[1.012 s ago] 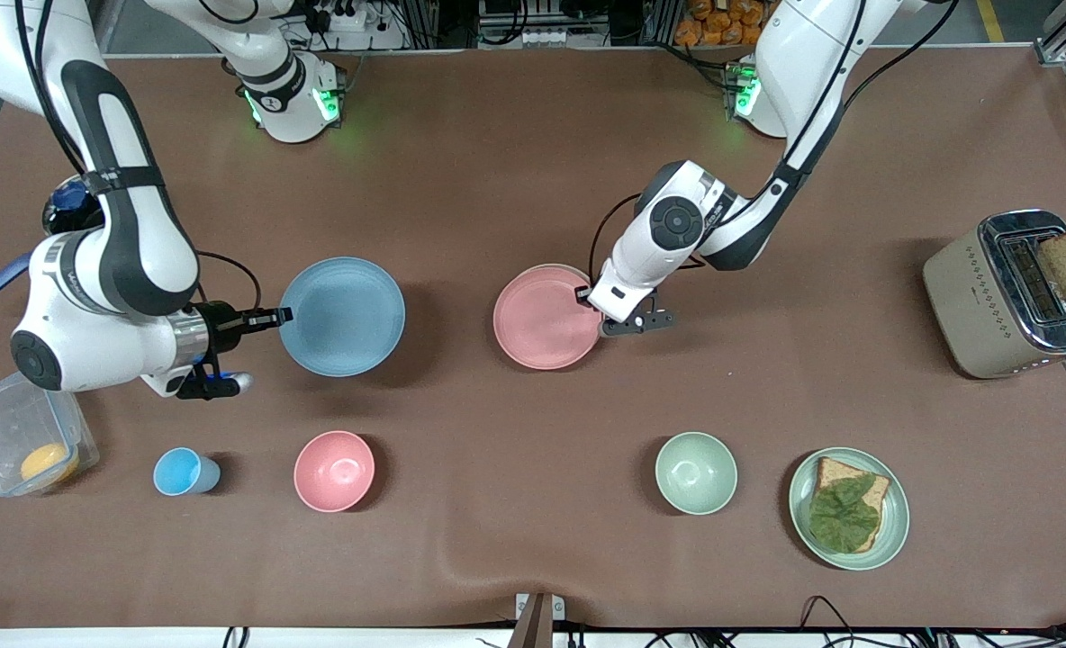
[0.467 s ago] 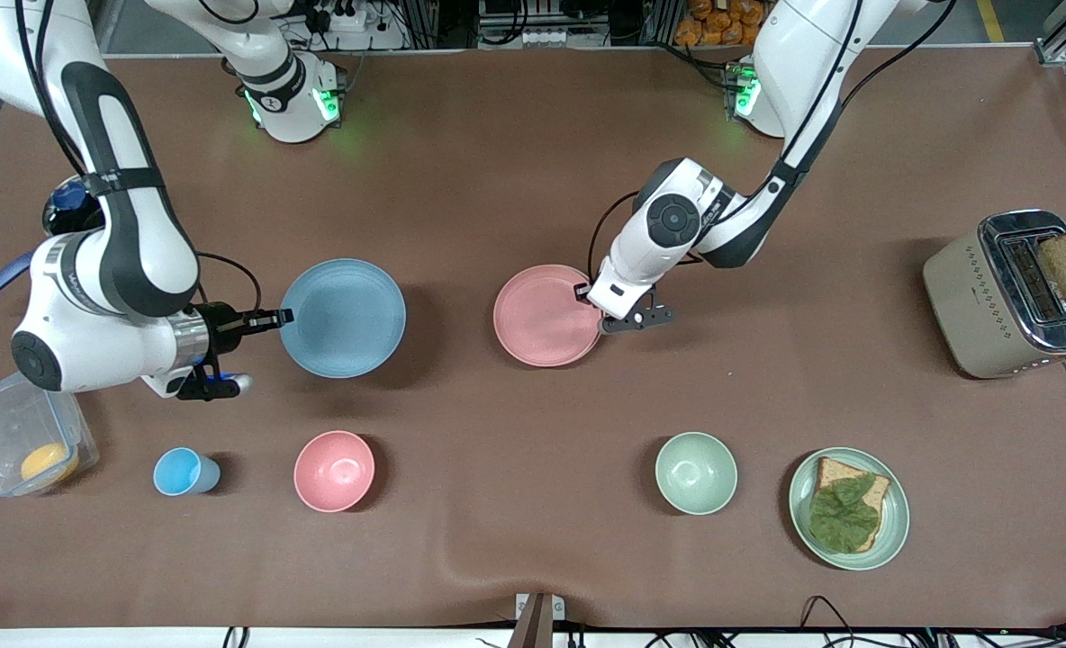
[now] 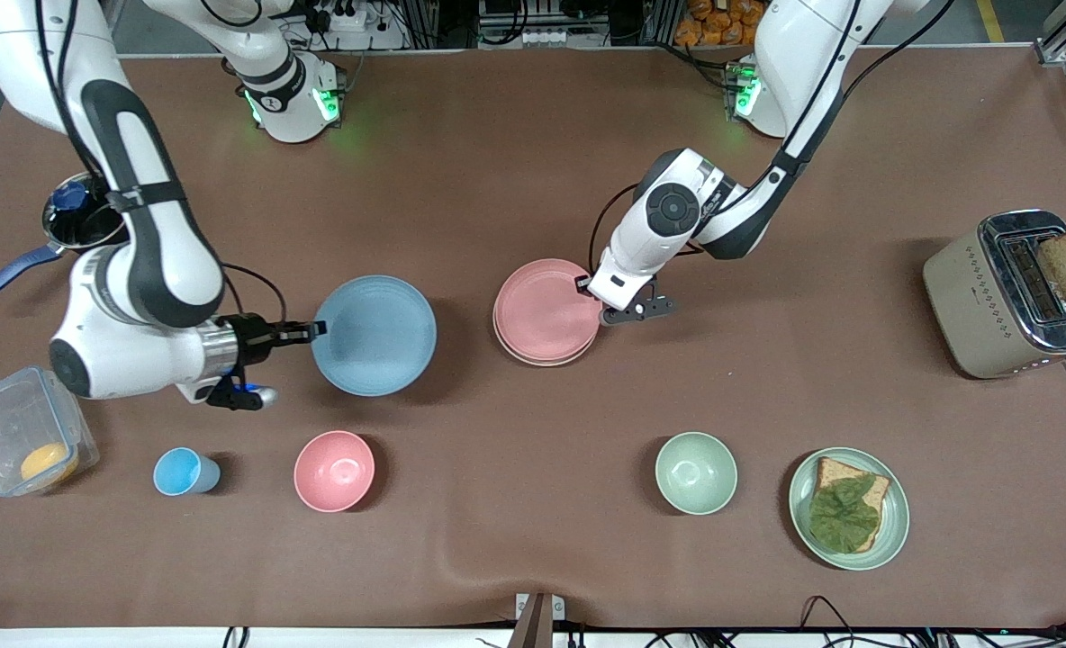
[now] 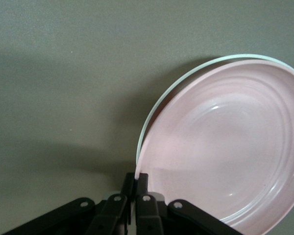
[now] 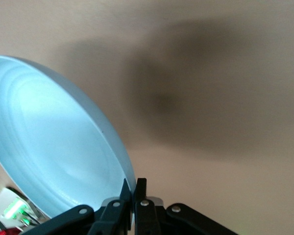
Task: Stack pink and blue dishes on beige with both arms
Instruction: 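Release the pink plate with the left gripper while the right carries the blue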
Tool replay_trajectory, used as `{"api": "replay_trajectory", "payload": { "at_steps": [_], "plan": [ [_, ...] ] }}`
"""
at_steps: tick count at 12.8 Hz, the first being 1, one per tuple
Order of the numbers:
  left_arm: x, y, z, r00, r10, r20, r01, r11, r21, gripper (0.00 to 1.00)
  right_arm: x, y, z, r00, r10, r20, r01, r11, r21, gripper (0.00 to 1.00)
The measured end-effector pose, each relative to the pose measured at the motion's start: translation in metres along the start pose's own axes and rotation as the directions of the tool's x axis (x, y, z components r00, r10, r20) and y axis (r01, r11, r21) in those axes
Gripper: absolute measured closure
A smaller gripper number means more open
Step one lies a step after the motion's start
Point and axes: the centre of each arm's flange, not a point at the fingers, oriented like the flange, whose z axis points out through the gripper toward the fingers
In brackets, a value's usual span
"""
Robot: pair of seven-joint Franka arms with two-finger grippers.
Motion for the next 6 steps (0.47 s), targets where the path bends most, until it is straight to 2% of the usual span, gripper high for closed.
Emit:
{"api": "replay_trajectory", "payload": {
  "at_steps": [2,6],
  "plan": [
    [-0.001,0.001,0.000,1.000,0.001,0.001,-0.001,1.000,0.000,0.95,-0.004,-0.028,0.015,1.000,0.021,0.001,-0.021,1.000,-0.005,0.96],
    [-0.001,0.001,0.000,1.000,-0.001,0.000,0.001,1.000,-0.001,0.95,-0.003,-0.030,0.017,0.999,0.036,0.002,-0.036,0.999,-0.001,0.96]
  ]
}}
